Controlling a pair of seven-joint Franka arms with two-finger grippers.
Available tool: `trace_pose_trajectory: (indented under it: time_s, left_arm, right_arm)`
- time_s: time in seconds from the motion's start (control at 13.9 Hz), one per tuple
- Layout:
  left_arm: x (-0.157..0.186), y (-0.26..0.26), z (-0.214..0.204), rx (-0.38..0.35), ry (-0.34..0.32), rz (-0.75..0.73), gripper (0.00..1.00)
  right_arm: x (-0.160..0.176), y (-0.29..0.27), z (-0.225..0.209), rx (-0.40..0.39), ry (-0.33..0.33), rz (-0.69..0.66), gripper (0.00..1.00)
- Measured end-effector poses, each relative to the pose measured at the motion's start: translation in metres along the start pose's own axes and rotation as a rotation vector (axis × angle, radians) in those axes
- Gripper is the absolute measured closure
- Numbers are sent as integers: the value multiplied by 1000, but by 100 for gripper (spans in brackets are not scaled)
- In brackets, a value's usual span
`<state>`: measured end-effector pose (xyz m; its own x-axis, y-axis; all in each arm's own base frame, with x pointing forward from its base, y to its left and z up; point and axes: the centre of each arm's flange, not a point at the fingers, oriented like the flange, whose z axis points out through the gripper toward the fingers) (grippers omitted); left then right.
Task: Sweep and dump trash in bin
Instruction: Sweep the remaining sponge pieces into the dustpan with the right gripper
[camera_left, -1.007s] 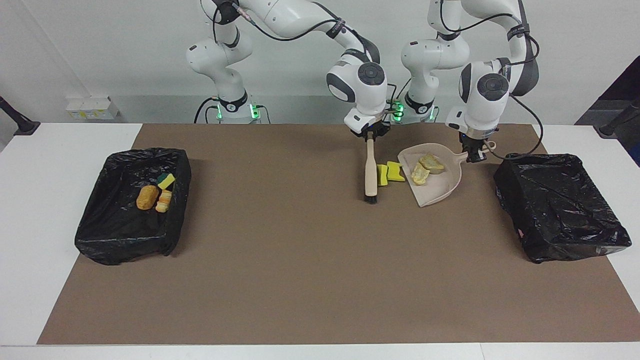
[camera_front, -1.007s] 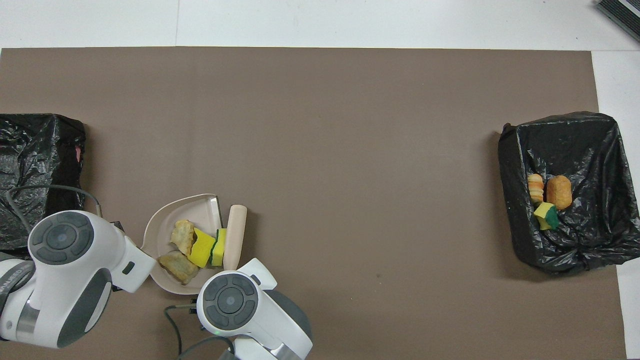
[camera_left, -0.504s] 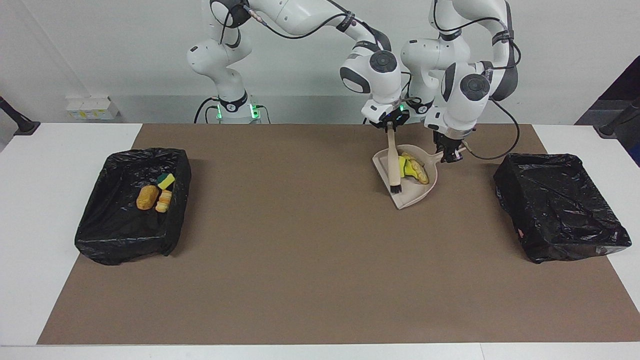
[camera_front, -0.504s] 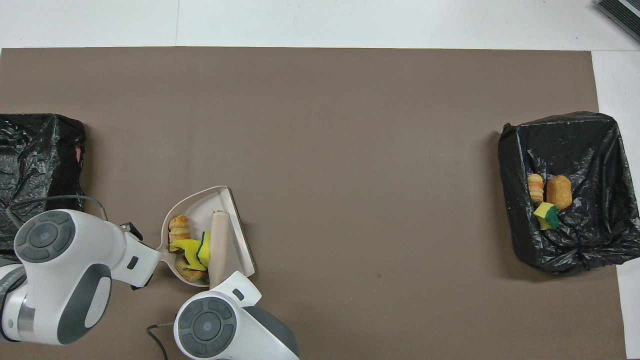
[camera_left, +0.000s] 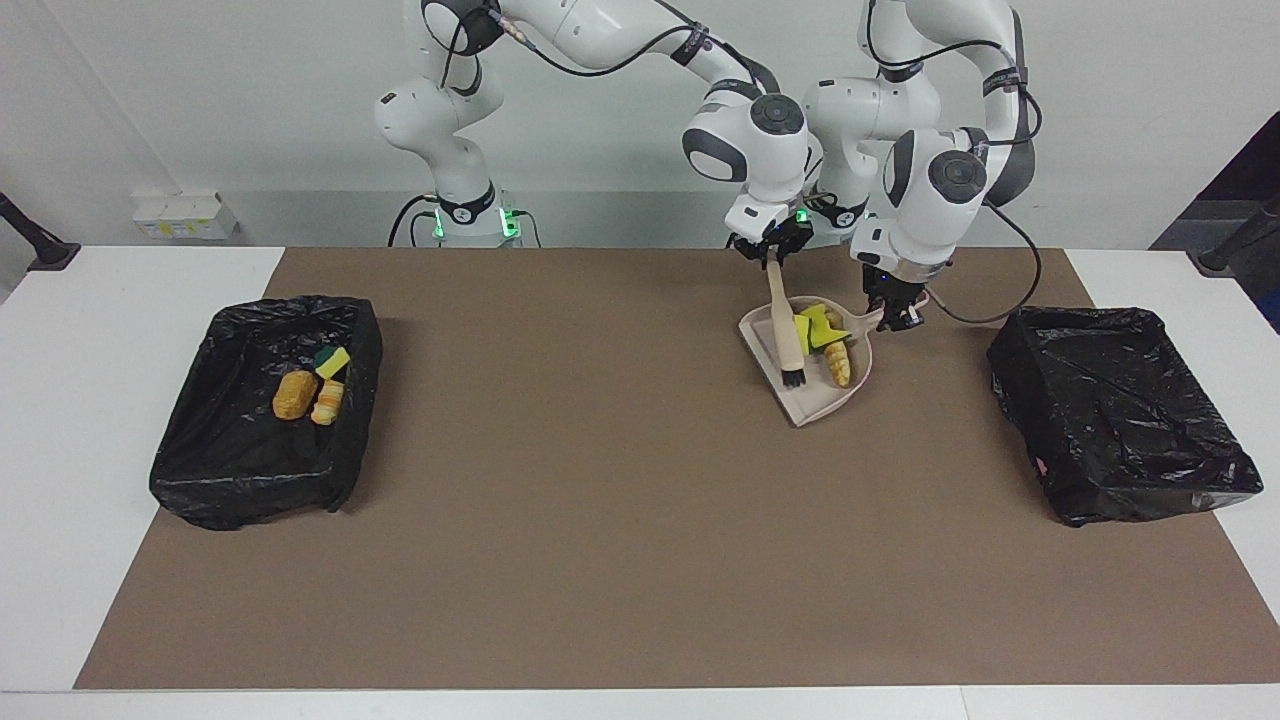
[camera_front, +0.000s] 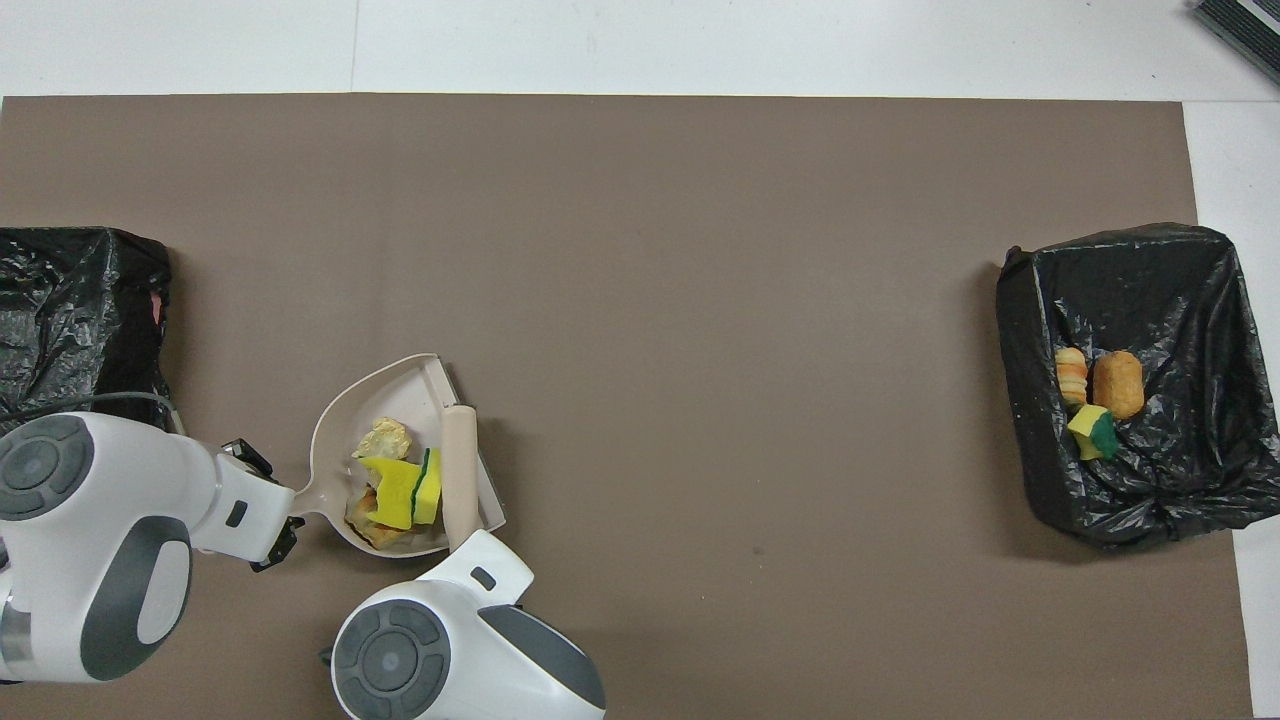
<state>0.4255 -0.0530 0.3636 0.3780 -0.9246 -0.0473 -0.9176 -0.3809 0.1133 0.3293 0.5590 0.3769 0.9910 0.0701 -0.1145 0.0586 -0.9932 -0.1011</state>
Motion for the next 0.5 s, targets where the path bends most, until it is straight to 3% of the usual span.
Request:
trace_pose_trajectory:
  time_s: [0.22, 0.5]
  left_arm:
    - [-7, -6, -3, -15, 43, -41, 69]
    - [-10, -8, -4, -38, 97, -86, 69]
  right_arm:
    - [2, 11, -17, -53, 16, 6, 73]
    - [6, 25, -47, -64, 34, 25, 73]
